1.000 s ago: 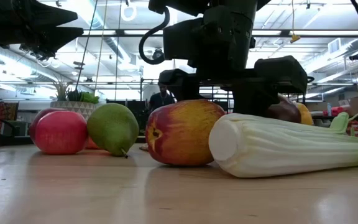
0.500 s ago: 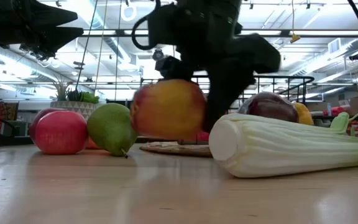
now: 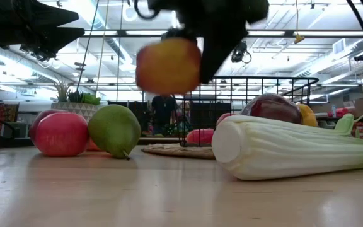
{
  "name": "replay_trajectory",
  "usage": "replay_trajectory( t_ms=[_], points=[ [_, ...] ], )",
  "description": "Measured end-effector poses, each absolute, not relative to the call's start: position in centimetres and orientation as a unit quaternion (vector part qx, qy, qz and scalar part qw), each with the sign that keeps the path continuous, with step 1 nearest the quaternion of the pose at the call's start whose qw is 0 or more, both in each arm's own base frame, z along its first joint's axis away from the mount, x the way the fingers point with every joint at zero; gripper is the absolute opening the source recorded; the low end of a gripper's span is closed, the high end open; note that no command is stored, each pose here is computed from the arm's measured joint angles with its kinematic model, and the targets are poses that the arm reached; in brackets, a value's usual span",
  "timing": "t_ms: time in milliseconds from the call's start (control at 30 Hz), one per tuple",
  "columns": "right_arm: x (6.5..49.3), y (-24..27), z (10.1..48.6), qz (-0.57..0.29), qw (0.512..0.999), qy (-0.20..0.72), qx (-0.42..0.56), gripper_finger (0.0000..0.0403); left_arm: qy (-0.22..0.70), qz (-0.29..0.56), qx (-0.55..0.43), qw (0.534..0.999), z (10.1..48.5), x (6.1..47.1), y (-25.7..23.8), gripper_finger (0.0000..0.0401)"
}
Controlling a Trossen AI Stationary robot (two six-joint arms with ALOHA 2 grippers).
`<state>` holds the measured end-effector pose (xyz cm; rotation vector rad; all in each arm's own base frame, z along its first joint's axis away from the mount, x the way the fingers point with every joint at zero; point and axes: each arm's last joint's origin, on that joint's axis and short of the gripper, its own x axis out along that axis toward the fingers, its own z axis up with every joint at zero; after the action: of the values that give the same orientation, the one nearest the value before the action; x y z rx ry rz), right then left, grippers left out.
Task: Build produce basket
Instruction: Put the dark apple into the black wire basket
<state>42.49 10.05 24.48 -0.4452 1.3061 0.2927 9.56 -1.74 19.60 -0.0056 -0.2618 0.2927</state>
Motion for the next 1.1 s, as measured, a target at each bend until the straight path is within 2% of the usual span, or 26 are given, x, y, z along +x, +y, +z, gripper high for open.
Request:
replay_trajectory(
  t_ms=[300, 500, 733, 1100],
  points=[
    [42.2, 9.0, 29.0, 0.080, 0.773, 0.600, -0.191, 0.0311, -0.130, 0.145, -0.003, 0.981, 19.6, 9.6, -1.7, 0.0281],
    [41.1, 7.4, 29.4, 0.037, 0.740, 0.651, -0.166, 0.0311, -0.130, 0.145, -0.003, 0.981, 19.6, 9.6, -1.7, 0.0281],
    [39.7, 6.5, 30.5, -0.001, 0.724, 0.679, -0.125, 0.0311, -0.130, 0.145, -0.003, 0.981, 19.6, 9.6, -1.7, 0.0281],
    [36.4, 5.7, 35.8, -0.059, 0.777, 0.621, -0.091, 0.0311, -0.130, 0.145, -0.003, 0.981, 19.6, 9.6, -1.7, 0.0281]
  ],
)
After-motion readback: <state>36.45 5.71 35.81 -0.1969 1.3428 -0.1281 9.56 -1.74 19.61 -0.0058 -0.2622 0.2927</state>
